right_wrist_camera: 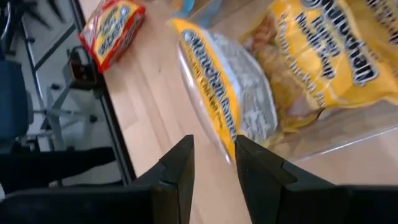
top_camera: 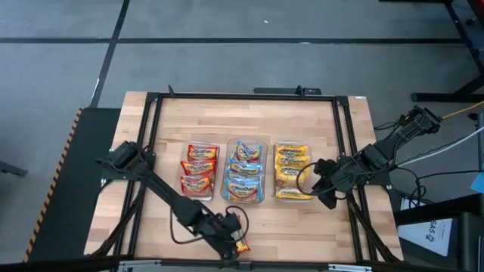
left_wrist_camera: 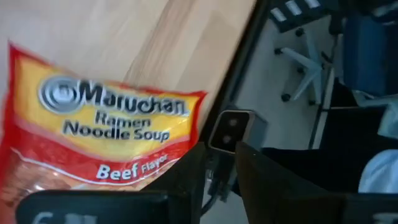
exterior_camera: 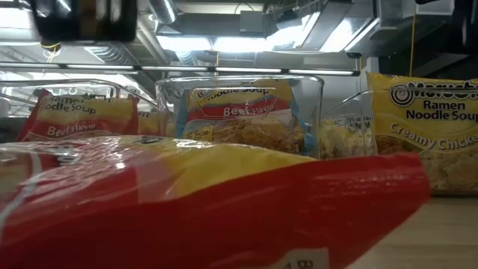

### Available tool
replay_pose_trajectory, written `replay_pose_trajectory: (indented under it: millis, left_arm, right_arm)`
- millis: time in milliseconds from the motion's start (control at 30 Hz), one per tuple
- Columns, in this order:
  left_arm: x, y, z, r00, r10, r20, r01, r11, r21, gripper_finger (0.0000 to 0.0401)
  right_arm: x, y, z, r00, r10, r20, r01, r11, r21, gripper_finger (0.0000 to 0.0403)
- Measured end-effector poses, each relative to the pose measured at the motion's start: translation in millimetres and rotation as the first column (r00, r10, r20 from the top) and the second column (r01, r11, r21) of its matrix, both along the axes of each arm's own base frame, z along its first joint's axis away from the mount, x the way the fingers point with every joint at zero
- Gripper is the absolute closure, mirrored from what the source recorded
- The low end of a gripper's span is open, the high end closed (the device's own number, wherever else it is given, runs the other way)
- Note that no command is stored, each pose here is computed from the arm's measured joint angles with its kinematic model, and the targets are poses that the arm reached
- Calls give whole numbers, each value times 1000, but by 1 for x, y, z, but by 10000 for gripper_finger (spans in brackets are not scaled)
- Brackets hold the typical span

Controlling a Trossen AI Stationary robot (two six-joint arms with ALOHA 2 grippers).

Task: Sort Maruchan noodles
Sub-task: Put the red noodle pack into the left transparent bin

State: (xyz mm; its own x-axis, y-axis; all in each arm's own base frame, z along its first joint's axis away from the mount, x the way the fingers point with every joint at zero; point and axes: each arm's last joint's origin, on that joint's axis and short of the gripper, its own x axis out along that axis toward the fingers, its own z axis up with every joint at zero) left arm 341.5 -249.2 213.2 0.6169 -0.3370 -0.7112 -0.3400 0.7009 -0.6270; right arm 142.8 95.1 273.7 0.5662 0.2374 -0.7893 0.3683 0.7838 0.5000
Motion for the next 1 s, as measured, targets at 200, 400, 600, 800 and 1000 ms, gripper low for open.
replay_pose_trajectory:
  millis: [200, 400, 600, 800, 1000]
  left_arm:
    - [1, -7, -8, 995, 99, -17, -99, 995, -28, 320]
    - [12, -25, 35, 983, 122, 137, -127, 991, 35, 321]
    - [36, -31, 75, 997, 3, 82, -27, 956, 291, 321]
    - [33, -26, 57, 960, -123, -250, 246, 794, 555, 321]
    - [37, -30, 37, 905, -227, -359, 398, 748, 532, 321]
  right_arm:
    - [-1, 1, 0, 997, 72, 0, -72, 997, -12, 288]
    - [-1, 1, 0, 994, 106, 4, -106, 994, -29, 288]
    - [-1, 1, 0, 993, 115, -1, -115, 993, -36, 288]
    - [-2, 0, -1, 993, 121, -6, -121, 992, -42, 288]
    - [-2, 1, -1, 991, 131, -3, -131, 990, -50, 288]
